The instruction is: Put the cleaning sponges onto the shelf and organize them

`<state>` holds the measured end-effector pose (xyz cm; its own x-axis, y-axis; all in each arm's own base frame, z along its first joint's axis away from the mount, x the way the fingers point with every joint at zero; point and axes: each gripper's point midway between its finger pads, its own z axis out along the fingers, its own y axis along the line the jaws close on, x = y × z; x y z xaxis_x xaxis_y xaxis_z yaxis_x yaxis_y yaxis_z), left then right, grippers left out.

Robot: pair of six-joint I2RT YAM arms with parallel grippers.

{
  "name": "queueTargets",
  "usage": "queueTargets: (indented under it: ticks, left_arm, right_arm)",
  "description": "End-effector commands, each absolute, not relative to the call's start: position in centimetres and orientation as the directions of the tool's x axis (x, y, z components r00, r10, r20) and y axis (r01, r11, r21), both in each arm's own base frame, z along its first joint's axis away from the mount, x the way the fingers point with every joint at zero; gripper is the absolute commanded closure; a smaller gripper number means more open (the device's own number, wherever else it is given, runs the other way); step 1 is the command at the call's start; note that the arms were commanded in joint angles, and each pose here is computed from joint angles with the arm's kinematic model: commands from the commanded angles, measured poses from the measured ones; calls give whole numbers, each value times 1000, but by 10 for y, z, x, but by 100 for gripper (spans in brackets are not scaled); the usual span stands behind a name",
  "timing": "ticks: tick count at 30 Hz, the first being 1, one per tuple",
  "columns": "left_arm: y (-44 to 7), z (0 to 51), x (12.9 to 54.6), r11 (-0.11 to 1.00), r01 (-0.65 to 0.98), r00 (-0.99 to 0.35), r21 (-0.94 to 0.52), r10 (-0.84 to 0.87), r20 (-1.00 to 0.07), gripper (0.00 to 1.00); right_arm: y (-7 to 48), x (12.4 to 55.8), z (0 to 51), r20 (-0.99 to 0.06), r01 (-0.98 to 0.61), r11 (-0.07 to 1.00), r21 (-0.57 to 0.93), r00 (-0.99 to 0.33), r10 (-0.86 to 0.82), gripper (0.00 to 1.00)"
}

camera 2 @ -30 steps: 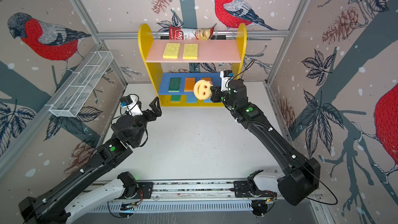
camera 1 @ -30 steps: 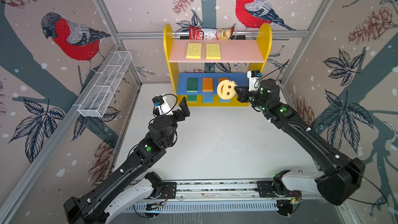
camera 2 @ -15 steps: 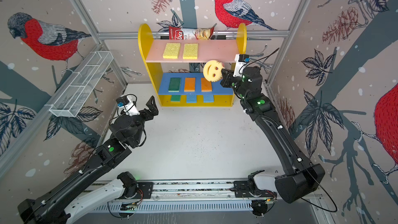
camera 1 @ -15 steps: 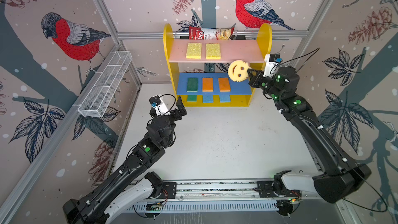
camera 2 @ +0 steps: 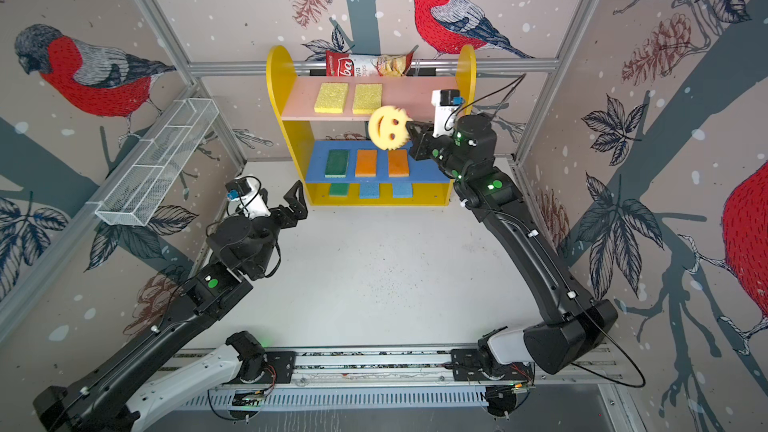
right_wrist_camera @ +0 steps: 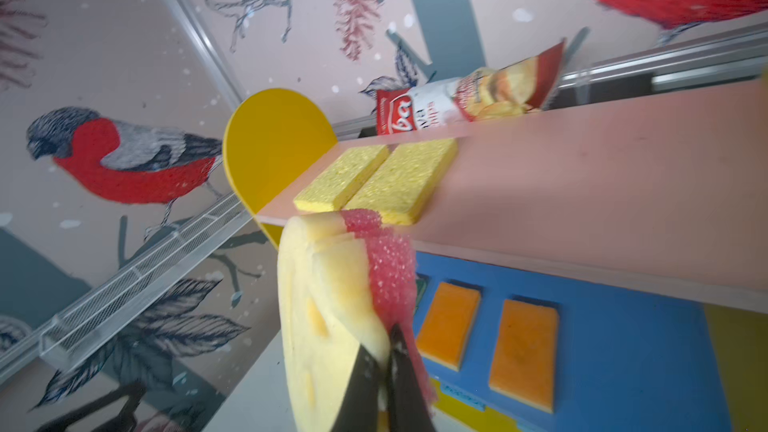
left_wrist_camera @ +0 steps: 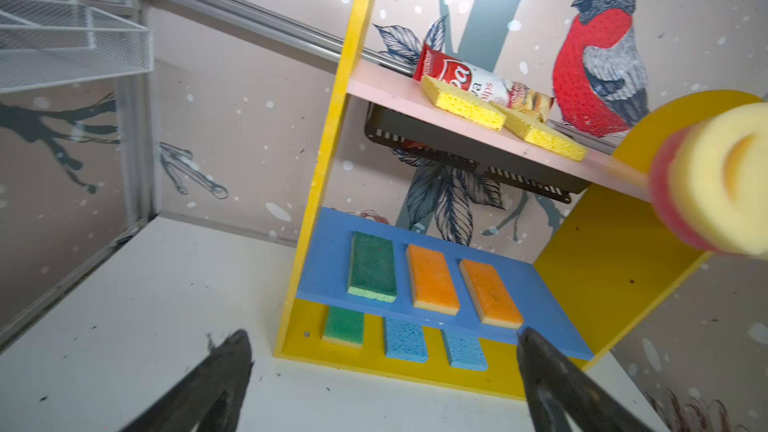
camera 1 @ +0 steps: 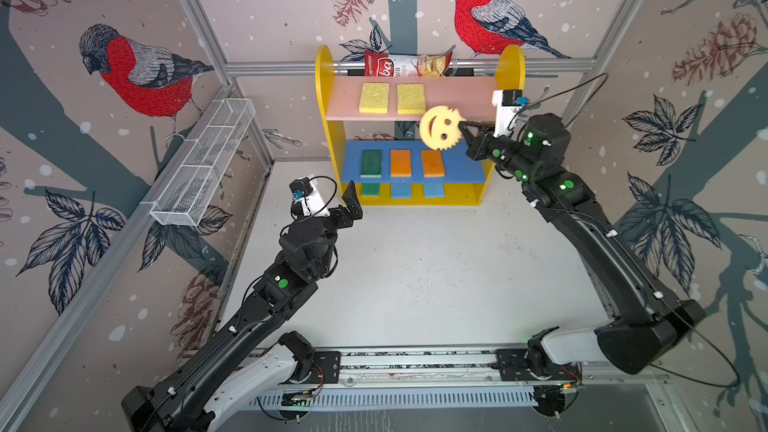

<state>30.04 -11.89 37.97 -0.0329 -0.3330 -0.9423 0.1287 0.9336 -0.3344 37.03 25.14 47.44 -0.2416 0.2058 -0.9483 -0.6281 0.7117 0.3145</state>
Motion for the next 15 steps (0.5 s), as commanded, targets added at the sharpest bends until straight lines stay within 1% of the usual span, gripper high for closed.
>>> queueTargets:
  ticks: [1,5,7,10,15]
  left_arm:
    - [-152,403,299,875,326,-56,-356,-359,-932,2]
    - [-175,425,289,787,492,-53,-372,-400,-915,2]
    - [-179,434,285,746,544,-54,-383,-425,-904,2]
    - [-184,440,283,694,601,-73,-398,-447,-891,2]
    - [-190,438,290,628,646,-141,-434,-461,-876,3]
  right_arm:
    - [268,362,473,-958,-689,669,280,-243,151,100]
    - [301,337,466,-958,-808,519,280,-272,94,100]
    - [314,325,463,-956,-847,449,284,-284,71,100]
    - [328,309,459,-953,-882,368,293,-300,41,100]
    - [349,282,458,-952,-923,243,297,-307,-3,100]
